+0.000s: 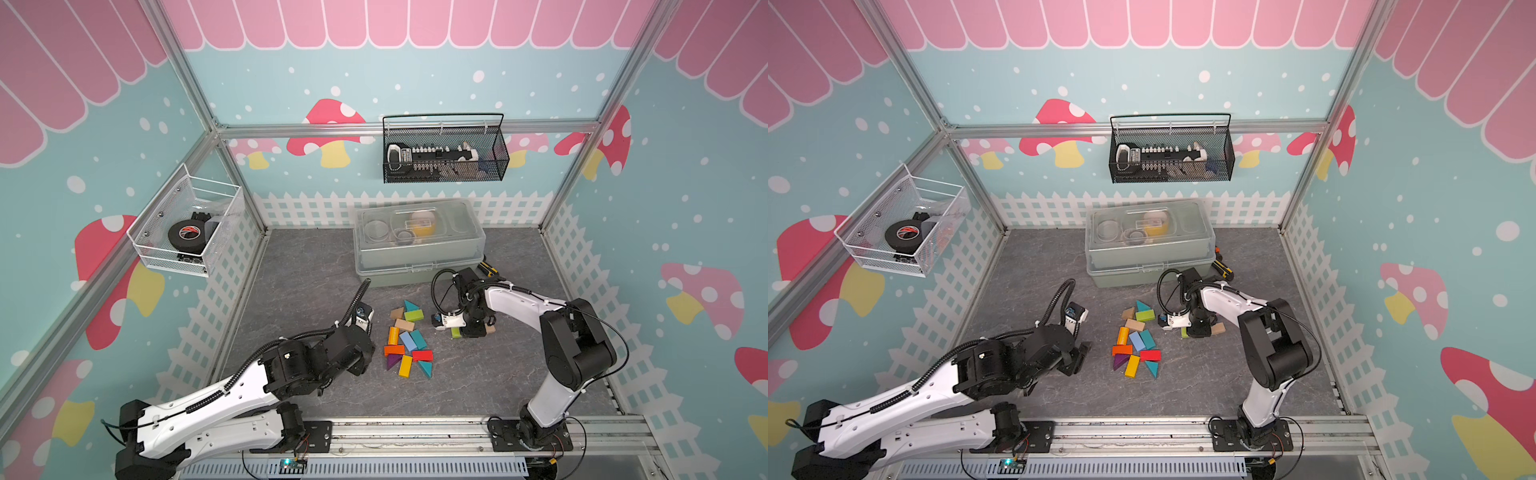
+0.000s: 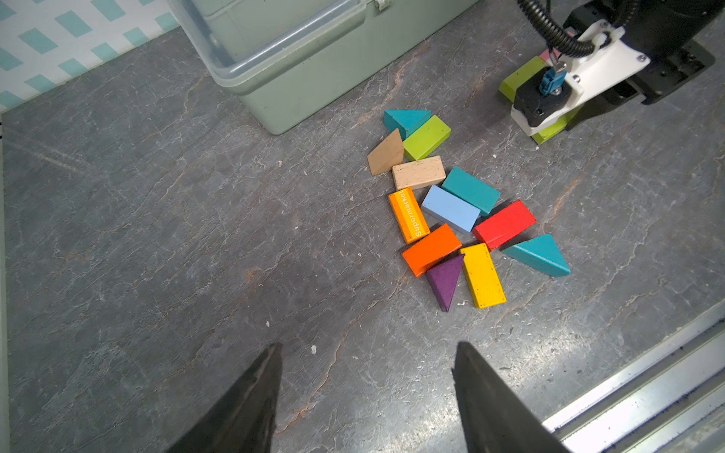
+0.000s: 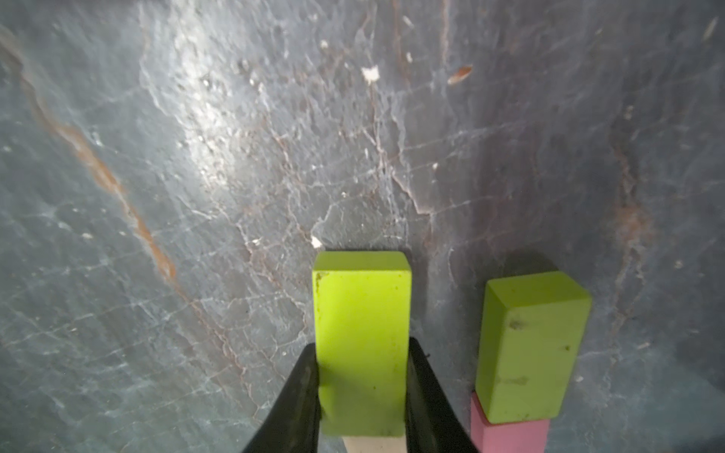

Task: Assemble a piece of candy with building blocks
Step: Assemble the building block at the center of the board.

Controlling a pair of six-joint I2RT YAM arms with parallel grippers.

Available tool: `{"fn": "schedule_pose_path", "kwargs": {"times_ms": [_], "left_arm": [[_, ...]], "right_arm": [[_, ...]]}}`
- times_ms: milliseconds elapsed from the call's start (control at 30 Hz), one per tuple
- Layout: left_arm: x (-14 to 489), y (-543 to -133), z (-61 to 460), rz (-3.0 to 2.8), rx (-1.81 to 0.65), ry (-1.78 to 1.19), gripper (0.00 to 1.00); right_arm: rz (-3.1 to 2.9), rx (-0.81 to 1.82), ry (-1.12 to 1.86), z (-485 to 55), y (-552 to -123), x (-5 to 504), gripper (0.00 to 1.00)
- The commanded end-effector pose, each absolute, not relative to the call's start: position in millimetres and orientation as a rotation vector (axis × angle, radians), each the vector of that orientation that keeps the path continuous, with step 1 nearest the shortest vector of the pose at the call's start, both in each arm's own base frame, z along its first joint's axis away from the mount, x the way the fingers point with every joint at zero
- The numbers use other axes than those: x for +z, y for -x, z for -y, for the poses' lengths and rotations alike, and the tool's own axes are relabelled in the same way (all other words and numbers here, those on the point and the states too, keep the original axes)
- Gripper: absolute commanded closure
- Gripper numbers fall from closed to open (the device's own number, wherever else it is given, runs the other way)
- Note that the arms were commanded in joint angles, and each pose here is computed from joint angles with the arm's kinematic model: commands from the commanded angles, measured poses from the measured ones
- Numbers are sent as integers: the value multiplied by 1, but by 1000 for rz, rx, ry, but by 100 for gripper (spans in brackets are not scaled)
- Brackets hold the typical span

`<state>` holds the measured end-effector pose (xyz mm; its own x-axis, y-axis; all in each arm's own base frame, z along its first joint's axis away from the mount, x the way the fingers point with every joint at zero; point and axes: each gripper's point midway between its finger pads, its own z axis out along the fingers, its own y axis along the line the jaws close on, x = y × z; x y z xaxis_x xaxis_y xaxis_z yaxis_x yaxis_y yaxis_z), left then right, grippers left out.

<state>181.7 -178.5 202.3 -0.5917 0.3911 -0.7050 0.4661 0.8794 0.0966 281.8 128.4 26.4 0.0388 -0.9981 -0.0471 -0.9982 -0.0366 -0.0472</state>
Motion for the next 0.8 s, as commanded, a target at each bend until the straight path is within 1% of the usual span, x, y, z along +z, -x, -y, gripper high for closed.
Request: {"fn": "schedule_pose_path", "kwargs": {"times_ms": [0,433,767], "left_arm": [[199,-180,174,-2286,-102,-599,31],[198,-180,176,-2292,-107,-605,31],[197,-180,176,-2293,-105,-609,31]], "right_arm": [[-2083,48,2263,-130,-283,24,70],[-2124,4,2235,-116,-290,22,68],[-2145,-19,2208,-112,-292,22,64]]}}
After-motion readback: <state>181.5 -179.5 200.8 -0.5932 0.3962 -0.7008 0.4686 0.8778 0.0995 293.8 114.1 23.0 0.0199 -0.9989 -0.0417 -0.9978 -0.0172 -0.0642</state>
